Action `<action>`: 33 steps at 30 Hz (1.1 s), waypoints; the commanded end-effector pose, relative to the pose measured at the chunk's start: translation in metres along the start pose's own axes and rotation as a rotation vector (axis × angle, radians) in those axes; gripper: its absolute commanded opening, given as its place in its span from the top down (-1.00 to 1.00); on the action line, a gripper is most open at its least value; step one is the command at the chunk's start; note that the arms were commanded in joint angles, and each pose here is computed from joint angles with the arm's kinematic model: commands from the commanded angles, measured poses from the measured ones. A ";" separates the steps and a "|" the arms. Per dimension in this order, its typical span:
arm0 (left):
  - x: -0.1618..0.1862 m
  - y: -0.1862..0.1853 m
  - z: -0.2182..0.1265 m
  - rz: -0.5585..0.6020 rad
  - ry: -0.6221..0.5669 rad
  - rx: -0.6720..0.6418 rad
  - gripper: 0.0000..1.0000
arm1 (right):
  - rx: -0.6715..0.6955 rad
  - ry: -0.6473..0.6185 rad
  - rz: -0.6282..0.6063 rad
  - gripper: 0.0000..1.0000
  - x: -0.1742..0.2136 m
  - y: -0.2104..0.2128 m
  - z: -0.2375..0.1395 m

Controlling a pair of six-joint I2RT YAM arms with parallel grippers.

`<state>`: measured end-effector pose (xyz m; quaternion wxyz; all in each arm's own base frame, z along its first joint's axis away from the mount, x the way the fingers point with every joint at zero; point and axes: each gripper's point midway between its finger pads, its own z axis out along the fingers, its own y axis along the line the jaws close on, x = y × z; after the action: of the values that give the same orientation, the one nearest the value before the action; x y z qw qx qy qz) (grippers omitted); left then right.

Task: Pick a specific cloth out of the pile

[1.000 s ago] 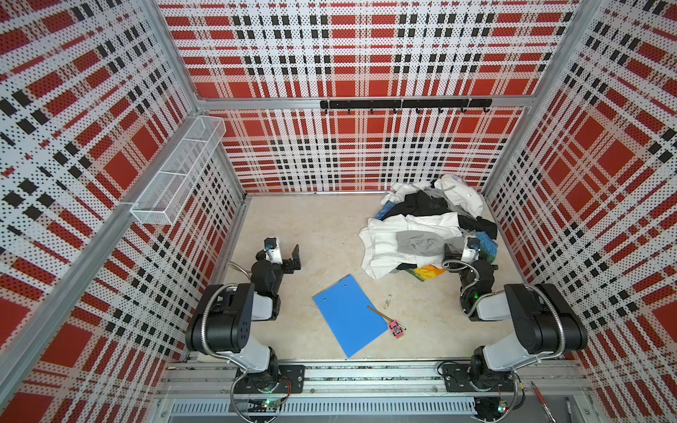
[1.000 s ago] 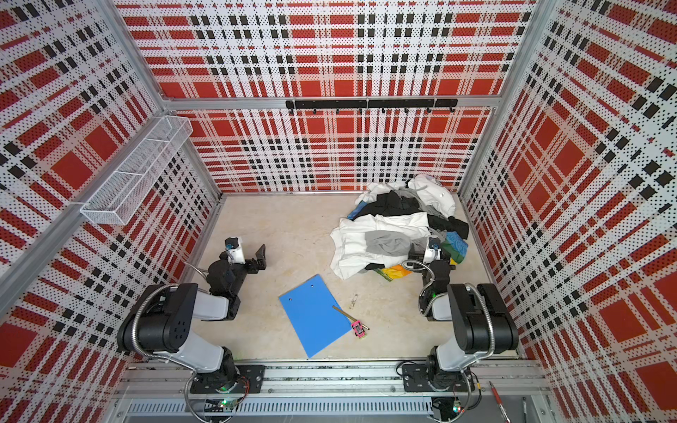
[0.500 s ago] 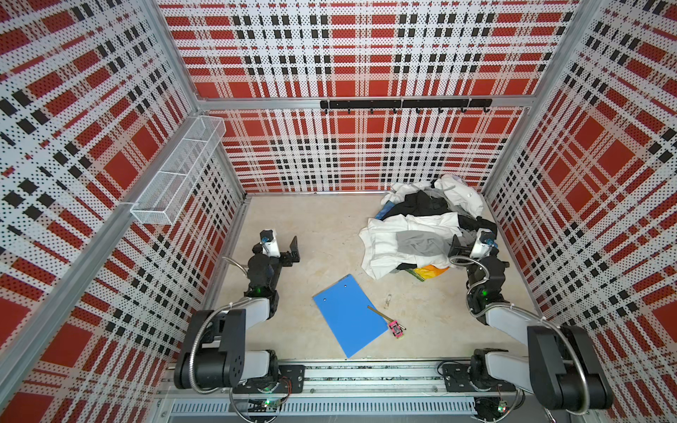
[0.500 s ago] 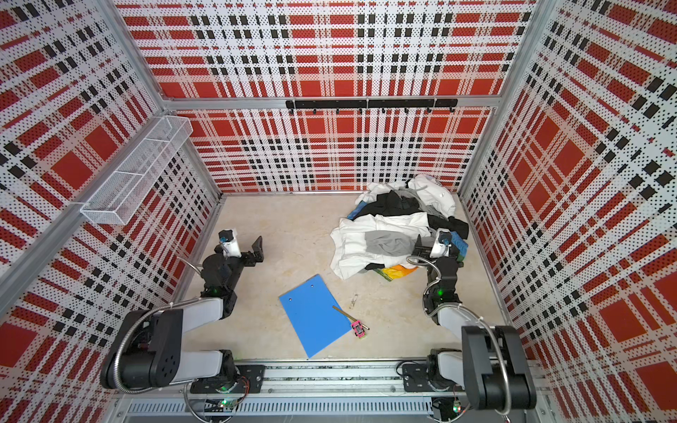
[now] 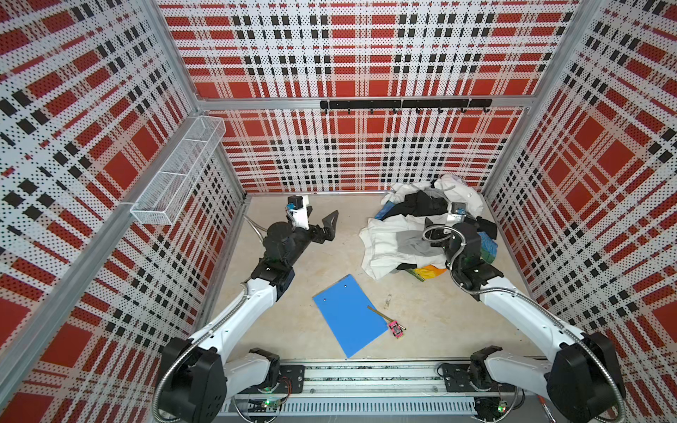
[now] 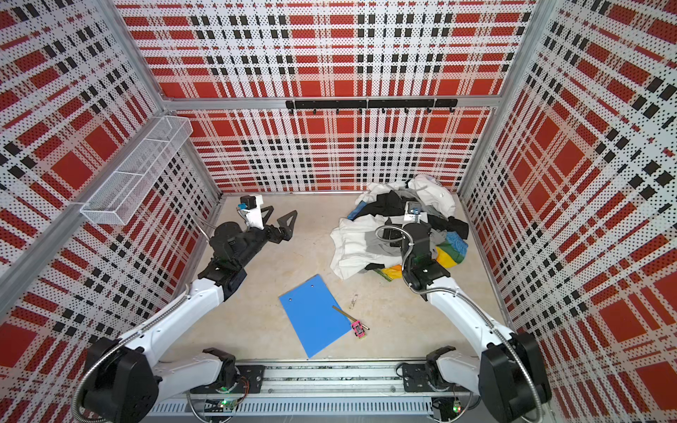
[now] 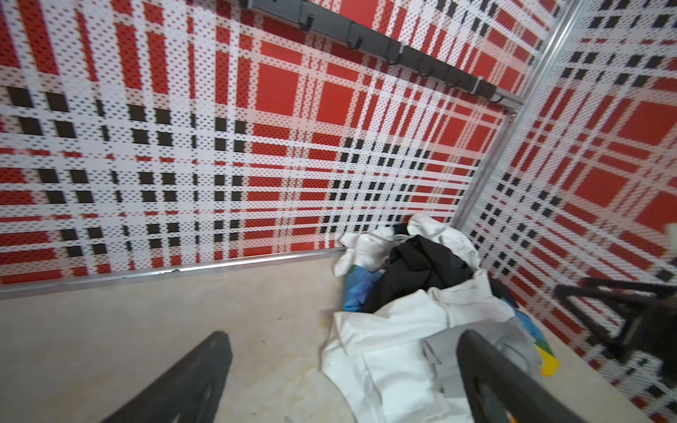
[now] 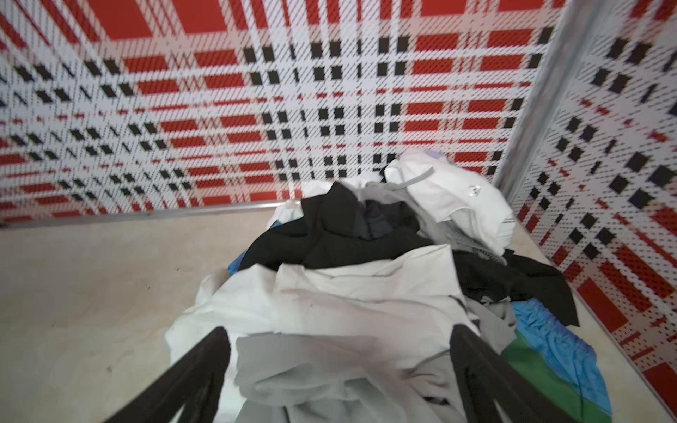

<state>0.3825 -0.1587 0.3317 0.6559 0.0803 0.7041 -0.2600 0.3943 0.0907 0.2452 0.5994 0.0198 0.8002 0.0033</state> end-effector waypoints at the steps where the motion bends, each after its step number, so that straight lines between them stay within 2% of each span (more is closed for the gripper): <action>1: -0.006 -0.017 -0.004 -0.080 0.107 0.055 -0.99 | -0.017 0.164 -0.046 -1.00 0.037 0.009 0.010; 7: -0.003 -0.047 0.014 -0.040 0.247 0.230 -0.98 | -0.100 0.331 -0.091 -1.00 0.083 0.030 0.031; 13: 0.015 -0.057 0.039 0.020 0.248 0.310 -0.99 | -0.130 0.397 -0.122 -1.00 0.110 0.046 0.034; 20: 0.026 -0.046 0.060 0.026 0.246 0.322 -0.98 | -0.099 0.500 -0.138 -1.00 0.154 0.050 0.039; 22: 0.026 -0.040 0.058 -0.010 0.243 0.320 -0.99 | -0.076 0.543 -0.142 -1.00 0.167 0.049 0.043; 33: 0.021 -0.045 0.045 0.029 0.238 0.319 -0.98 | -0.044 0.675 -0.174 -0.99 0.213 0.048 0.057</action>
<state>0.4081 -0.2237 0.3033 0.5274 0.2097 0.7441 -0.3524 0.3951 0.1463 0.0418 0.3234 -0.0693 0.9434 -0.0239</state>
